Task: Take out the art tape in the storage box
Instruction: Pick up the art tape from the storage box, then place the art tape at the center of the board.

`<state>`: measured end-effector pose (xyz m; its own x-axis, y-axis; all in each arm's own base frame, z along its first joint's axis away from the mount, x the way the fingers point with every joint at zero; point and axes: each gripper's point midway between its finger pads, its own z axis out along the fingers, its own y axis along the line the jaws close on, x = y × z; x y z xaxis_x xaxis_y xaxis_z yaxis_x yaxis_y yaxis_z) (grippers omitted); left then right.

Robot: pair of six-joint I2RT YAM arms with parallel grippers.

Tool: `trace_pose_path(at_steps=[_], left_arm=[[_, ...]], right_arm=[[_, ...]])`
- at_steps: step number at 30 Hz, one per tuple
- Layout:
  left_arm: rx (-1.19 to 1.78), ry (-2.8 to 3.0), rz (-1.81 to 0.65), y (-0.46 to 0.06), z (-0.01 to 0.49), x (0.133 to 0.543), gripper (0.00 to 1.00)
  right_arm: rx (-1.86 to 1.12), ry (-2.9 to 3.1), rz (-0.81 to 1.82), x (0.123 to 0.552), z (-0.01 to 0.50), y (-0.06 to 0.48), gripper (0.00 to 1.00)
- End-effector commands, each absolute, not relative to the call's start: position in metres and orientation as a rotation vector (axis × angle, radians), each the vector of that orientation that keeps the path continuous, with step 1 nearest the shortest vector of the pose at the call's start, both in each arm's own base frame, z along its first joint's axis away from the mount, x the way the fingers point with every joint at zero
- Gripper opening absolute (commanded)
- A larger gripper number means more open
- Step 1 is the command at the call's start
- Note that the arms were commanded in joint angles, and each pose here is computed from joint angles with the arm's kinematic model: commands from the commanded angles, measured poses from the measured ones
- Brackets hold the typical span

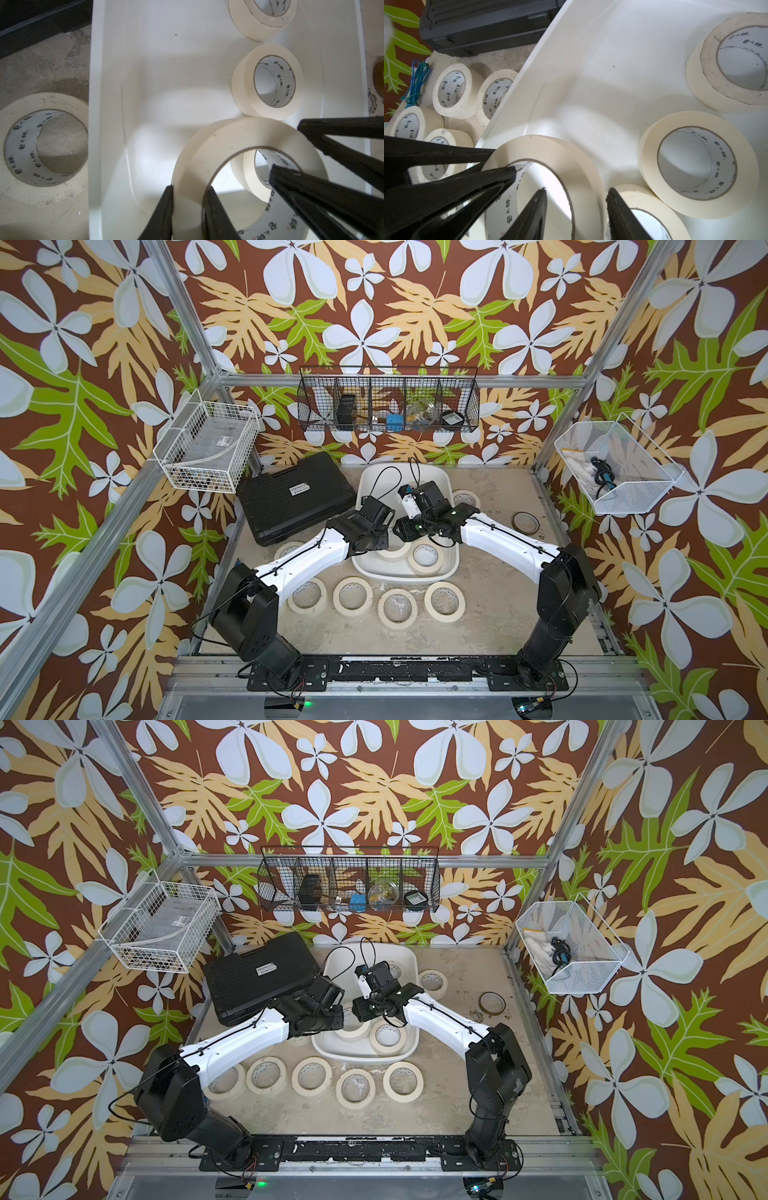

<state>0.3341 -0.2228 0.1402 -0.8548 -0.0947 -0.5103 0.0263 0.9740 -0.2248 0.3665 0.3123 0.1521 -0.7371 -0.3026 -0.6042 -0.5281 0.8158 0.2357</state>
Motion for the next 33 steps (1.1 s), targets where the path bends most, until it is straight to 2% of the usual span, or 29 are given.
trace_pose_path(at_steps=[1, 4, 10, 14, 21, 28, 33], left_arm=[[-0.055, 2.541, -0.348, -0.228, 0.153, 0.338, 0.21], [-0.053, 2.538, -0.35, -0.228, 0.155, 0.338, 0.21], [-0.05, 2.546, -0.342, -0.226, 0.152, 0.337, 0.22], [-0.058, 2.545, -0.345, -0.227, 0.151, 0.337, 0.35], [-0.091, 2.505, -0.408, -0.23, 0.167, 0.34, 0.55], [-0.206, 2.38, -0.405, -0.205, 0.204, 0.344, 0.65], [-0.246, 2.304, -0.428, -0.188, 0.228, 0.34, 0.7]], right_arm=[[-0.613, 2.436, 0.466, 0.374, 0.15, 0.308, 0.49], [-0.607, 2.437, 0.444, 0.377, 0.149, 0.307, 0.46], [-0.598, 2.446, 0.413, 0.381, 0.15, 0.305, 0.27], [-0.577, 2.447, 0.401, 0.38, 0.153, 0.3, 0.19], [-0.564, 2.453, 0.357, 0.378, 0.158, 0.292, 0.13], [-0.532, 2.427, 0.296, 0.381, 0.175, 0.273, 0.1], [-0.426, 2.408, 0.292, 0.392, 0.193, 0.24, 0.1]])
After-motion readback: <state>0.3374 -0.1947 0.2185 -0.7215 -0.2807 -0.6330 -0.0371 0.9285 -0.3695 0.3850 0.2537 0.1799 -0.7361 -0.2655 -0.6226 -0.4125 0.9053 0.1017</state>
